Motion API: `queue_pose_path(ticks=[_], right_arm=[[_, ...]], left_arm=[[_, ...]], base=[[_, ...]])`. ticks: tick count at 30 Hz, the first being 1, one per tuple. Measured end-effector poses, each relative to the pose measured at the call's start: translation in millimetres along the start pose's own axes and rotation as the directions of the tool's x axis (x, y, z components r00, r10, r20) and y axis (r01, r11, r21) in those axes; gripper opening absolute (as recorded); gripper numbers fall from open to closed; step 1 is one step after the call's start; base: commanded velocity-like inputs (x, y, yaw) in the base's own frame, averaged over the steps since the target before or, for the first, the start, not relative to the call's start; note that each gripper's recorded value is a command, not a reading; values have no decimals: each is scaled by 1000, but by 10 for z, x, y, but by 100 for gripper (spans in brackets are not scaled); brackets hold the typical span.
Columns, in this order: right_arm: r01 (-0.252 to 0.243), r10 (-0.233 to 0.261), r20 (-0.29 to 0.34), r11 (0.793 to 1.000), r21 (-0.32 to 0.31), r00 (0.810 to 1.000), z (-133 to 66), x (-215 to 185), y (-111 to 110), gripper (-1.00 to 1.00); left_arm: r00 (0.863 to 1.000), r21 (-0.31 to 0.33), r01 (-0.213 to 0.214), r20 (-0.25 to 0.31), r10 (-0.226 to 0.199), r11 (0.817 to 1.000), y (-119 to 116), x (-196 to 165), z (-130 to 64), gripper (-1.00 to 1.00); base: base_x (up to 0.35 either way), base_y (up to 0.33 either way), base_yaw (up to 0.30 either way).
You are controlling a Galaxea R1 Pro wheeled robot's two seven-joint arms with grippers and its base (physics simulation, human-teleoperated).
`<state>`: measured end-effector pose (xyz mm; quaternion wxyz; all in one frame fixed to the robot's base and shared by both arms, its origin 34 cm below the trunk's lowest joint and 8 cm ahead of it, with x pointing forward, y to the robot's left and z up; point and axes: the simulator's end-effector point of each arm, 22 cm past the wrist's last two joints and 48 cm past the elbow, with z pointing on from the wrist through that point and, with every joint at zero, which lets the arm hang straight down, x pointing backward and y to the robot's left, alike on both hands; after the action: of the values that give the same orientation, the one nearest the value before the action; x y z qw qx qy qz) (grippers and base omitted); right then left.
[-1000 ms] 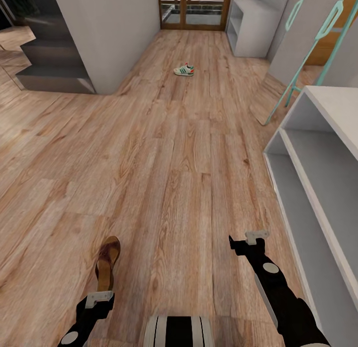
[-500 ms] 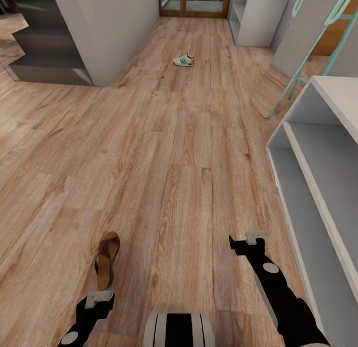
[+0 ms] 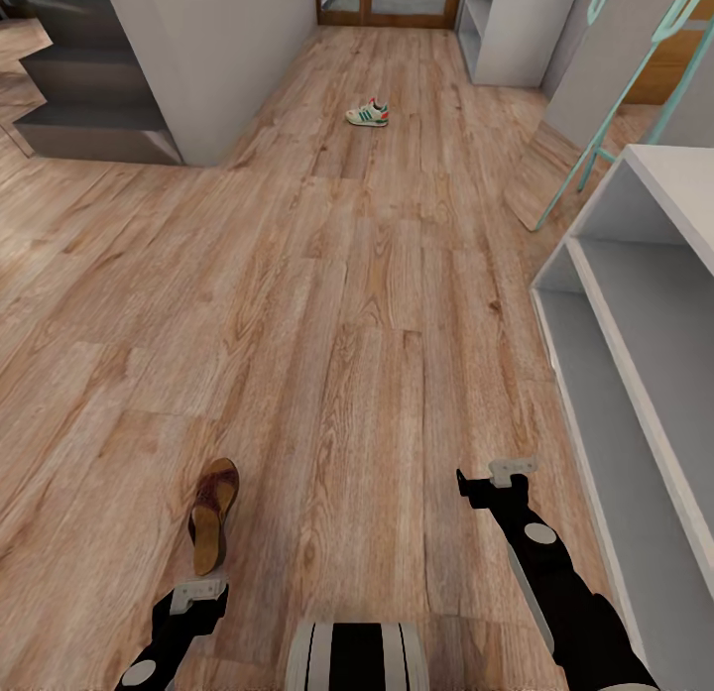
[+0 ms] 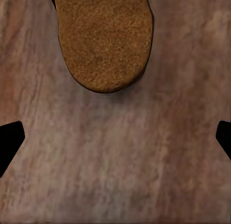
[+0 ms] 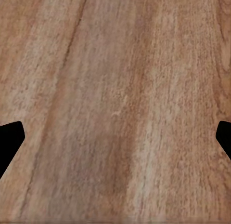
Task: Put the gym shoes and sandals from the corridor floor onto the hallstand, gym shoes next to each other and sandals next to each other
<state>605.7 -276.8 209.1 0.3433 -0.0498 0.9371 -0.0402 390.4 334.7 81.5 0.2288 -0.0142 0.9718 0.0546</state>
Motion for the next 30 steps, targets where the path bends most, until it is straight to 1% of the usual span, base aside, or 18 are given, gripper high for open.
queue_pose_path(ticks=[4,19,30], right_arm=[[0,0,-13,1000,-1,1000,35,77,9,100],[0,0,1,1000,1,1000,27,10,-6,100],[0,0,1,1000,1,1000,26,9,-3,100]], left_arm=[[1000,0,-2,-16,2,1000,-1,83,19,100],[1000,0,-3,-15,3,1000,-2,82,18,100],[1000,-1,-2,-15,2,1000,2,80,18,100]], base=[[0,0,0],[2,0,0],[116,0,0]])
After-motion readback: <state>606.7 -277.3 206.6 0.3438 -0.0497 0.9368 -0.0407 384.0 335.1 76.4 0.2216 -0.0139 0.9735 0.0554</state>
